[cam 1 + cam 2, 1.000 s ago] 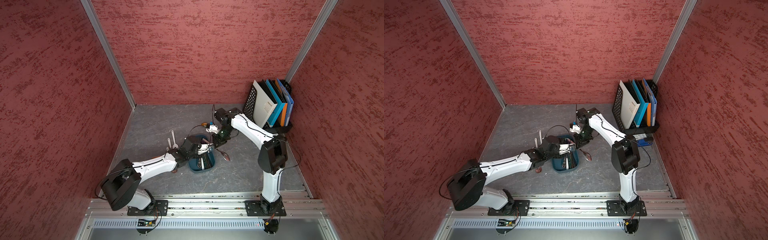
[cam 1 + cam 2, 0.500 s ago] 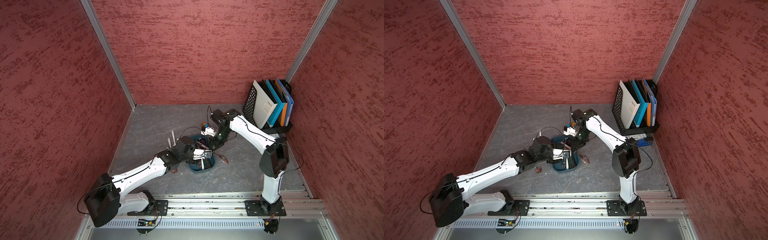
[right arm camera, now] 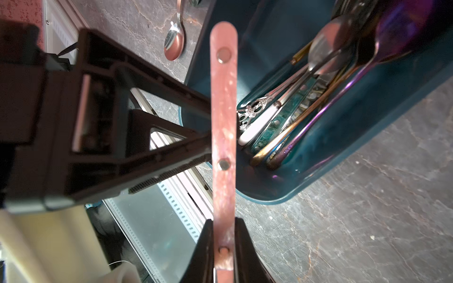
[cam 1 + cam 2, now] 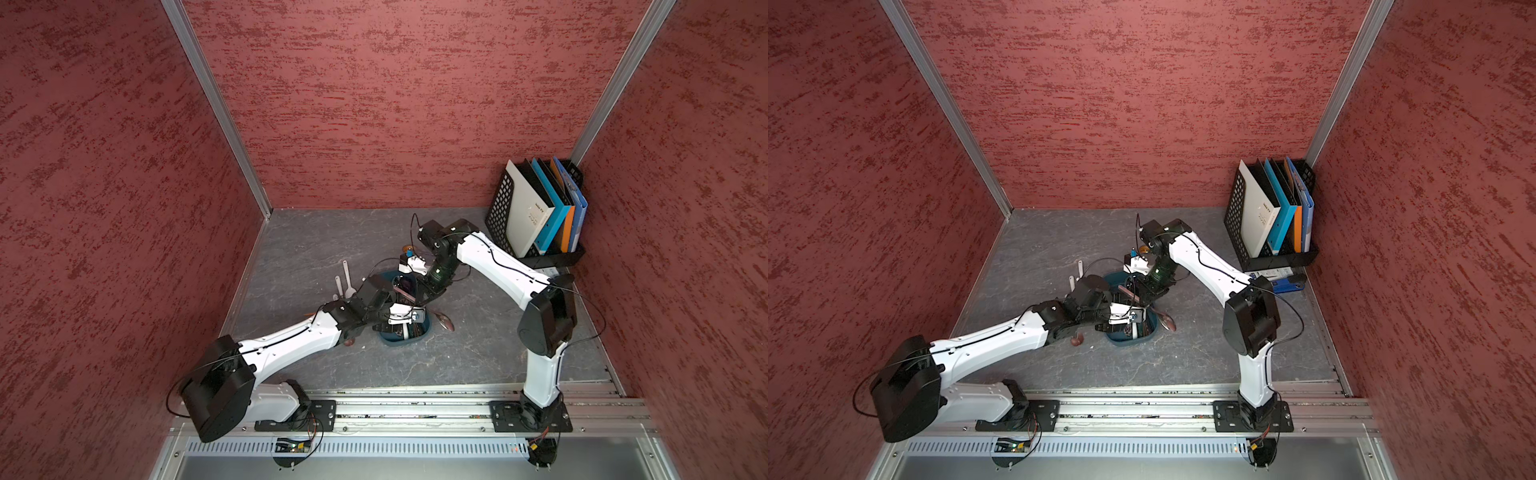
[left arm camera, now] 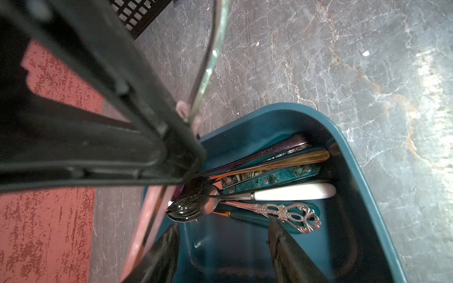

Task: Put the spoon into the storage box
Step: Place the spoon in the storage box.

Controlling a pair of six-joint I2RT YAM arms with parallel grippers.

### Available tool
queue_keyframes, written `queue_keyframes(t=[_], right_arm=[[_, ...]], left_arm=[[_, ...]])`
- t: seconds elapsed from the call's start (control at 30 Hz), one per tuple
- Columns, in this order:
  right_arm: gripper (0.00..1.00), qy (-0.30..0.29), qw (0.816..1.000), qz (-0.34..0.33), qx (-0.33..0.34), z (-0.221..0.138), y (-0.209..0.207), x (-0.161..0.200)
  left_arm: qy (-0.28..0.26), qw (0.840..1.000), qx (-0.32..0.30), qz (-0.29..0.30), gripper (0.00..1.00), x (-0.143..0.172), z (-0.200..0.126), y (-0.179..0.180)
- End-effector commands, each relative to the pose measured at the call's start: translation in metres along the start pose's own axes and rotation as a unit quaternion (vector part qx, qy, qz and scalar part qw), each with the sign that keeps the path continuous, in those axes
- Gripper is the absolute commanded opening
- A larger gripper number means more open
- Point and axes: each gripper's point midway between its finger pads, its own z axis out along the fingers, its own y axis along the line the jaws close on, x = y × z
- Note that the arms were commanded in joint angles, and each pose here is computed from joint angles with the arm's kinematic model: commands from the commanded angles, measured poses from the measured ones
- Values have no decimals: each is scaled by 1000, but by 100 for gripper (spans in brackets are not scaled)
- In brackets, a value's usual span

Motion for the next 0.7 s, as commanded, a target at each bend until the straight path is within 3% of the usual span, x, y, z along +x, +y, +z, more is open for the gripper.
queue_keyframes(t=[0.0,0.27,0.67], right_arm=[[2,8,1000,-17,-13,-1,13,9],[2,19,1000,-6,-12,6,8,7],[2,21,999,-5,-32,7,19,8]], left_arm=[[-26,998,-50,18,61,-18,-11,22],[-29,998,-53,28,62,-19,-29,15],[-20,998,-44,30,63,-13,-3,15]])
